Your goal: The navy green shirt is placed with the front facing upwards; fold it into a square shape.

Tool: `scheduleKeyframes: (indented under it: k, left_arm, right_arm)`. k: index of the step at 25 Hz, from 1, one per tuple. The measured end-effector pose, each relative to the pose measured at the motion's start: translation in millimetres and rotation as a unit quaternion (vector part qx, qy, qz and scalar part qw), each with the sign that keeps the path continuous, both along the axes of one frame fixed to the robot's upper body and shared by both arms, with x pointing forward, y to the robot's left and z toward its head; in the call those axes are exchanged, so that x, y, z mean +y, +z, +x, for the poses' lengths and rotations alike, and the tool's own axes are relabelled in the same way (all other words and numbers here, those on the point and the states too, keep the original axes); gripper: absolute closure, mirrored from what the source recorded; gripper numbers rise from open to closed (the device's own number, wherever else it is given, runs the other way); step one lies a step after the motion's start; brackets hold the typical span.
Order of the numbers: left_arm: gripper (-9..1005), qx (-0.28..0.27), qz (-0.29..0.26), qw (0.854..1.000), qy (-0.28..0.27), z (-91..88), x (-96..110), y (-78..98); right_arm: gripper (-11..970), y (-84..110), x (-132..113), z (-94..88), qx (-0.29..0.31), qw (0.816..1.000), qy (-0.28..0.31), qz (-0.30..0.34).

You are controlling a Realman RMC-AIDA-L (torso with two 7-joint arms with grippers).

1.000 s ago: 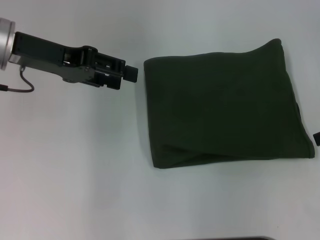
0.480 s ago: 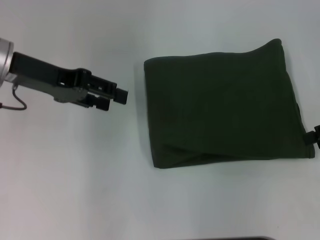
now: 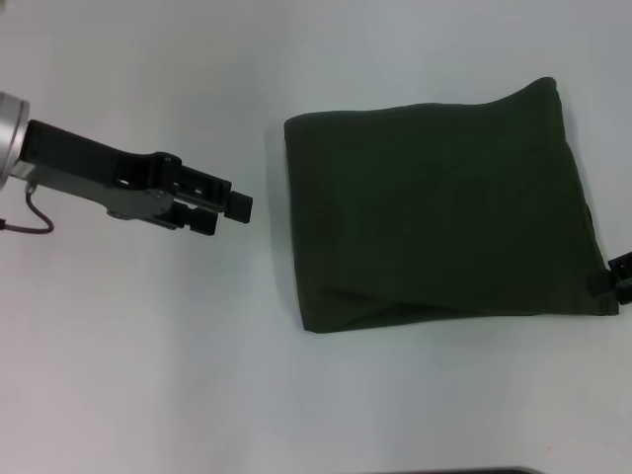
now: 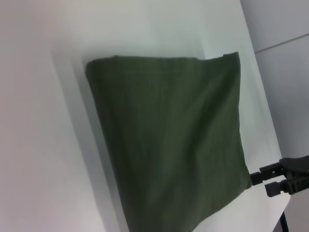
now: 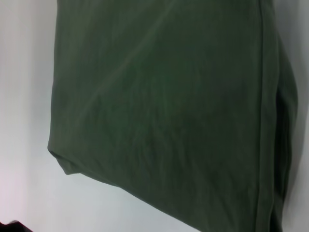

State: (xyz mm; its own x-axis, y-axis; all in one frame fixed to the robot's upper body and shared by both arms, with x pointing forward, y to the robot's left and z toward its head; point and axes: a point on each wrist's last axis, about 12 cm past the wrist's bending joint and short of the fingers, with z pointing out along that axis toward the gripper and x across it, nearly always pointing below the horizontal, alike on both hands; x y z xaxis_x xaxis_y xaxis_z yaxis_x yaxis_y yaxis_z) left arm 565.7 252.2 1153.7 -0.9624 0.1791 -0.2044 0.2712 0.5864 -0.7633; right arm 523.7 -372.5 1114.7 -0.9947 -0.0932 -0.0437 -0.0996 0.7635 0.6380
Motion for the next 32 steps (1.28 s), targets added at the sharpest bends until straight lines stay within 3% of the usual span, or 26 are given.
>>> scheduleKeyframes:
  k: [6,14,32]
  left_arm:
    - [332,0.006,0.005,1.0,-0.019,-9.2,-5.7,-10.6]
    - [332,-0.013,-0.008,0.999,-0.049,-22.4,-31.1,-30.7]
    - [333,-0.007,-0.01,0.999,-0.046,-23.7,-34.4,-33.5]
  right_arm:
    - [331,-0.2,-3.5,-1.2,0.001,1.0,-0.003,-0.004]
    - [345,-0.4,-6.4,-0.5,0.0,1.0,-0.007,-0.014]
    - [376,-4.3,1.8,3.0,-0.008,1.0,-0.008,-0.009]
